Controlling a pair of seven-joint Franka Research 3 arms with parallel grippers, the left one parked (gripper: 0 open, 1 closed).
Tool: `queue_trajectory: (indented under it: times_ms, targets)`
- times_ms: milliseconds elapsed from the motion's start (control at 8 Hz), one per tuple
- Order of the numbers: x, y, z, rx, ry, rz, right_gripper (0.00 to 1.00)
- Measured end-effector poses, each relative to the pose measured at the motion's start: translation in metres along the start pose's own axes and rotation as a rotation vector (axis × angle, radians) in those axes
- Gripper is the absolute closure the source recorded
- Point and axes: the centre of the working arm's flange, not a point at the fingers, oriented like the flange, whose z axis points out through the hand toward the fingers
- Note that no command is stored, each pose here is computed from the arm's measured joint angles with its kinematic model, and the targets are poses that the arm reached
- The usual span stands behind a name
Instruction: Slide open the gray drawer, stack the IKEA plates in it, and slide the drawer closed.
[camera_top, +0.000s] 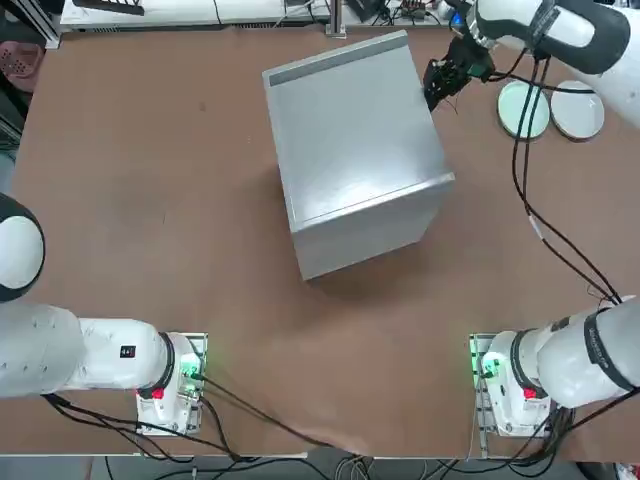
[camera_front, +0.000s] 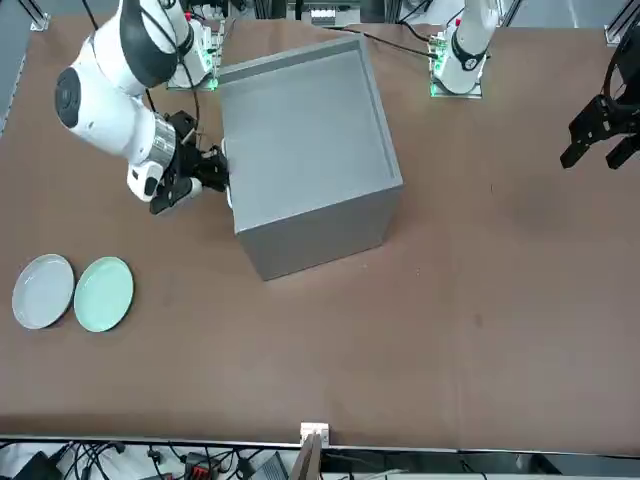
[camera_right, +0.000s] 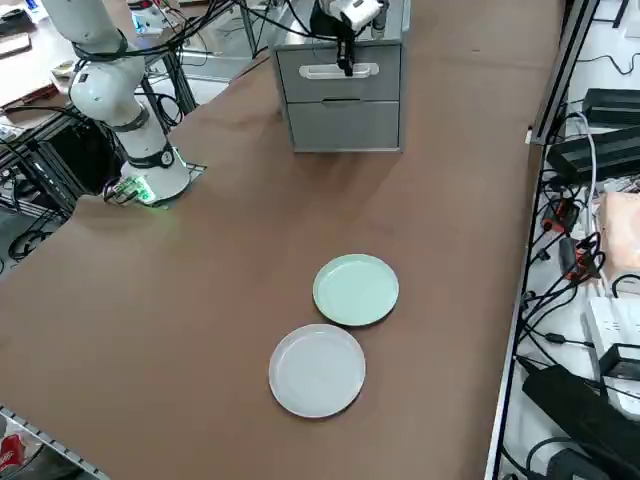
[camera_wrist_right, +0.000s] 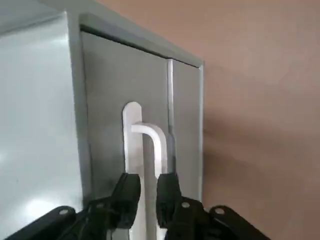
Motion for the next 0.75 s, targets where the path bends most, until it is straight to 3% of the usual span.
queue_trajectory:
  times_ms: [250, 500, 750]
  targets:
    - [0.001, 0.0, 0.006, -0.006, -0.012, 0.0, 0.76]
    - [0.002, 0.005, 0.012, -0.013, -0.023, 0.007, 0.67]
    - [0.003, 0.006, 0.013, -0.014, -0.024, 0.01, 0.67]
